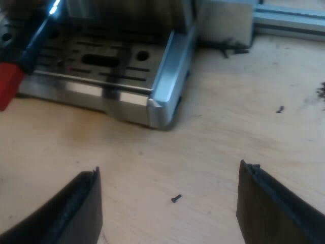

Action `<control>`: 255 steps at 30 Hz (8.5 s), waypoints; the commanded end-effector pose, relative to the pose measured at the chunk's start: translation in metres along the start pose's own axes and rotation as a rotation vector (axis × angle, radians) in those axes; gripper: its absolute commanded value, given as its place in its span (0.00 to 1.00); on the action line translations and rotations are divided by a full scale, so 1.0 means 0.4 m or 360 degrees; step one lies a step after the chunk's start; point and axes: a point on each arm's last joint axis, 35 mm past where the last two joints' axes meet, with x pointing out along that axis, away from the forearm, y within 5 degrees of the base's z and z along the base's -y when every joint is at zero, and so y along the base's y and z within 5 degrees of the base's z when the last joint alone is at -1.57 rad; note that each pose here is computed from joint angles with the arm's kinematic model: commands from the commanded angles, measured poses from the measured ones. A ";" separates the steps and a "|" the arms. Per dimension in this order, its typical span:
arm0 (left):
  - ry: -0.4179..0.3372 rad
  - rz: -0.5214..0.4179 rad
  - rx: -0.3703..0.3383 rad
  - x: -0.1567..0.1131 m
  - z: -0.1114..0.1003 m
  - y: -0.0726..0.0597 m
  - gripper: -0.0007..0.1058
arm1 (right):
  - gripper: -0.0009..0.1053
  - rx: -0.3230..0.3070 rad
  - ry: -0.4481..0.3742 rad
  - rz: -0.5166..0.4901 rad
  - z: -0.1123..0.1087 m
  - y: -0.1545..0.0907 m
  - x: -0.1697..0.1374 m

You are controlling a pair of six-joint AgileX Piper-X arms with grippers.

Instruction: Grind coffee beans and then tamp

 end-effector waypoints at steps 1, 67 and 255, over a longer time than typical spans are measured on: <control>0.0016 -0.0203 0.0024 0.016 0.013 -0.006 0.78 | 0.57 -0.0120 -0.0002 0.0133 0.014 0.006 0.009; 0.0193 -0.0427 0.0113 0.202 -0.137 0.071 0.78 | 0.12 -0.0195 -0.0465 -0.0291 -0.063 0.501 0.416; 0.0136 -0.0434 0.0099 0.203 -0.126 0.069 0.78 | 0.01 0.0090 0.0321 -0.0091 0.109 0.370 0.527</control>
